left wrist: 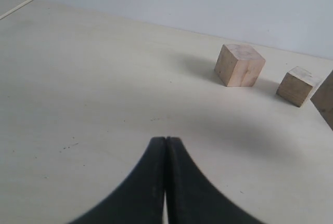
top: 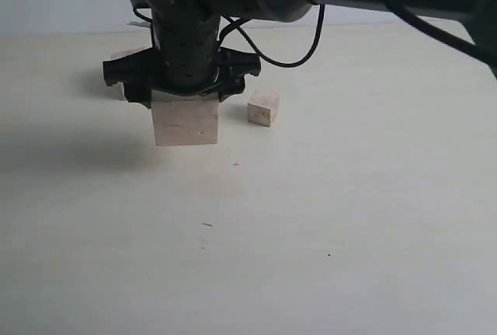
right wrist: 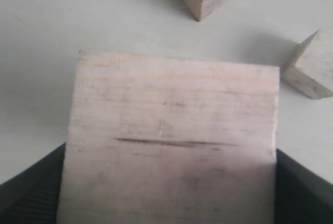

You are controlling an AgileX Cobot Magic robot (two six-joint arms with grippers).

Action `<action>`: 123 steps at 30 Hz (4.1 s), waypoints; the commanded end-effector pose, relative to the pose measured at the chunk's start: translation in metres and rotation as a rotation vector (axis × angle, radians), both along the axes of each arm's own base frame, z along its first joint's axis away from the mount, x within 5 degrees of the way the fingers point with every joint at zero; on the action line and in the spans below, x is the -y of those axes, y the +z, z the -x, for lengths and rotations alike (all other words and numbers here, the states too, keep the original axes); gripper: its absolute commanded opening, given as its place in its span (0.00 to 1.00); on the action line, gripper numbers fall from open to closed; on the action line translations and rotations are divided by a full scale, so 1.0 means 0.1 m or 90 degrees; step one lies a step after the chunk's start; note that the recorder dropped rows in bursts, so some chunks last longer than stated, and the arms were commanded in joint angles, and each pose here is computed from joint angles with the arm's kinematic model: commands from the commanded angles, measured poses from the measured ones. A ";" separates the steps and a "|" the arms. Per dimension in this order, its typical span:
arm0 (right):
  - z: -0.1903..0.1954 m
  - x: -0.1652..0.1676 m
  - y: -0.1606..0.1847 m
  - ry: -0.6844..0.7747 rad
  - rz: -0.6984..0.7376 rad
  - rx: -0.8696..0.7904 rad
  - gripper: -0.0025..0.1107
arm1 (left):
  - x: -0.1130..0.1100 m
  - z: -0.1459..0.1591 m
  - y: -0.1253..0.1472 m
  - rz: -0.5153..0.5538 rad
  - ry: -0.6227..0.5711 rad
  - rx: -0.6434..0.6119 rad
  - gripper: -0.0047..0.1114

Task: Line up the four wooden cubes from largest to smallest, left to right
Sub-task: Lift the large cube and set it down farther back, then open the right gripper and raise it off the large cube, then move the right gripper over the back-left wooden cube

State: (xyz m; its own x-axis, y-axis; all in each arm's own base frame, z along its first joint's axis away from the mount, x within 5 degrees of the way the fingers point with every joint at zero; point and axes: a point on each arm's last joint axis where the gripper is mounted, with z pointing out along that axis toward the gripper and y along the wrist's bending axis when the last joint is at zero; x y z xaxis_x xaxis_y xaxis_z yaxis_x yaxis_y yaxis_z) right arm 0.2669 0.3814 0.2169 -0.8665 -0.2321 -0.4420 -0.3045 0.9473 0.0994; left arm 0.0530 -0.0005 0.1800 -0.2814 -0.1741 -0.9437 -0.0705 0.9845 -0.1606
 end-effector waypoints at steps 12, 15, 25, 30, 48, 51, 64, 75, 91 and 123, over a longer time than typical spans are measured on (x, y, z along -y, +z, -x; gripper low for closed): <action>-0.13 -0.11 -0.43 -0.028 0.017 0.019 0.02 | 0.00 0.00 0.00 -0.002 -0.001 0.011 0.04; -0.12 -0.13 -0.56 -0.031 0.020 0.001 0.02 | 0.00 0.00 0.00 -0.002 -0.001 0.011 0.04; -0.12 -0.13 -0.57 -0.032 0.019 -0.001 0.36 | 0.00 0.00 0.00 -0.002 -0.001 0.011 0.04; -0.12 -0.13 -0.57 -0.033 0.020 -0.003 0.77 | 0.00 0.00 0.00 -0.002 -0.001 0.011 0.04; -0.07 -0.14 -0.58 -0.052 0.005 -0.043 0.83 | 0.00 0.00 0.00 -0.002 -0.001 0.011 0.04; -0.07 -0.14 -0.58 -0.052 0.004 -0.042 0.83 | 0.00 0.00 0.00 -0.002 -0.001 0.011 0.04; -0.08 -0.12 -0.43 -0.046 -0.002 -0.021 0.83 | 0.00 0.00 0.00 -0.002 -0.001 0.011 0.04; -0.02 0.00 0.08 -0.039 -0.022 0.008 0.83 | 0.00 0.00 0.00 -0.002 -0.001 0.011 0.04; -0.15 -0.19 0.63 0.172 -0.171 0.284 0.83 | 0.00 0.00 0.00 -0.002 -0.001 0.011 0.04; -1.24 -0.38 0.04 0.225 -0.230 0.377 0.83 | 0.00 0.00 0.00 -0.002 -0.001 0.011 0.04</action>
State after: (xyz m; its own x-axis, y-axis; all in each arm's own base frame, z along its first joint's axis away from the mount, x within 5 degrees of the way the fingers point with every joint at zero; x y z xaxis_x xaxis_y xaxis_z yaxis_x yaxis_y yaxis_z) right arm 0.3862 0.4195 0.2151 -0.4168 -0.2065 -0.8852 -0.6385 0.7597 0.1234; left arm 0.0530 -0.0005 0.1800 -0.2814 -0.1741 -0.9437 -0.0705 0.9845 -0.1606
